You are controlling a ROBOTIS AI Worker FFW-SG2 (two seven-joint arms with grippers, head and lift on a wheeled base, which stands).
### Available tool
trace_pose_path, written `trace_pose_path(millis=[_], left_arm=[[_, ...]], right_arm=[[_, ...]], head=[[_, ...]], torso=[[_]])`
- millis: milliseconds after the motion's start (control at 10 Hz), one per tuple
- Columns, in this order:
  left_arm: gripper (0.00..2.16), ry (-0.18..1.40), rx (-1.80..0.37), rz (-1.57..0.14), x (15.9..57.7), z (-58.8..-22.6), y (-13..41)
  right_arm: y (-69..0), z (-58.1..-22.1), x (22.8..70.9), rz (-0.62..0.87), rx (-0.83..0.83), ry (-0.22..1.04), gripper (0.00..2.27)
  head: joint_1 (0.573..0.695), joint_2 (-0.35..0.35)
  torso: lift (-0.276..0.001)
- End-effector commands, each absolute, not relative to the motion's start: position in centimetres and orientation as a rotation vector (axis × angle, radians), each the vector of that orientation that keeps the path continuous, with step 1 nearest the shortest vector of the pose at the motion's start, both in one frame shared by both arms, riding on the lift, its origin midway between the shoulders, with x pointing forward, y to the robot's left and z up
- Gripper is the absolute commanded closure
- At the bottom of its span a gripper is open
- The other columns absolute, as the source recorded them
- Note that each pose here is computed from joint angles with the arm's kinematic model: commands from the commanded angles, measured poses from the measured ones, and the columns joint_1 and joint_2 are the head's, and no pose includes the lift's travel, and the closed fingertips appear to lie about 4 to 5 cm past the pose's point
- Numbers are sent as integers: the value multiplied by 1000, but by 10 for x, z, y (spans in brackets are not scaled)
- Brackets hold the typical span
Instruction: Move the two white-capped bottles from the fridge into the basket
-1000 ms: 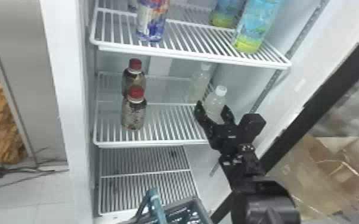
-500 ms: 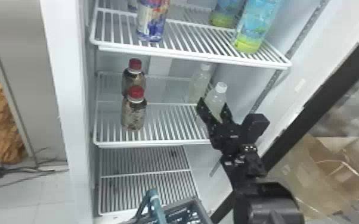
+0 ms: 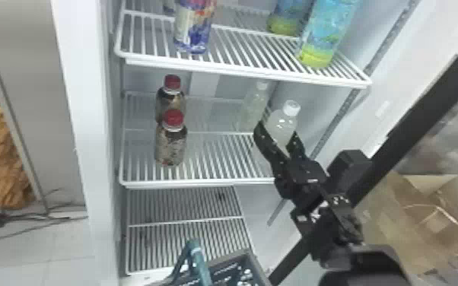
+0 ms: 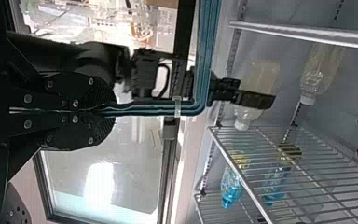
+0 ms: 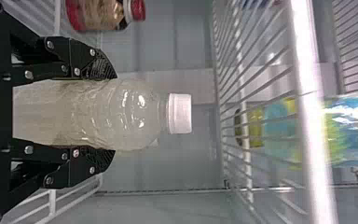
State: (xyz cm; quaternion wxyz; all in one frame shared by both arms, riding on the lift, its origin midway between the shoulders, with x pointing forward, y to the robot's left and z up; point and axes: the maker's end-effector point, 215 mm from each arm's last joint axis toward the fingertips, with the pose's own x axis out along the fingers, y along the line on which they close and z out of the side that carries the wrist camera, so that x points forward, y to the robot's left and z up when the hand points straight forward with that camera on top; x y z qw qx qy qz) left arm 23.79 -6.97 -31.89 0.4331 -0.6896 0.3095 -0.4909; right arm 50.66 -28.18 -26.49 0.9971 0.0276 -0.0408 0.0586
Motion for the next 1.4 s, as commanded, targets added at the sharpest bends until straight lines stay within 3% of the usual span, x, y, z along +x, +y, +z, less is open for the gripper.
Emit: trace_pose_path(millis=[0,500,1300], left_arm=[[1119,767,-1720,-1222,239,-318,-69],[1119,764,-1721,-1222,240,-318,-69],[1119,768,-1723,-1218,238,-320,-68]], right_arm=[[-265,-254,481,152,88,-63,759],[-243,-249,408,199,149,125,759],[-185,-321,275,336,237,679,759]], head=[[695,-350],[695,-350],[695,-350]], torso=[[-260],[-260],[-260]])
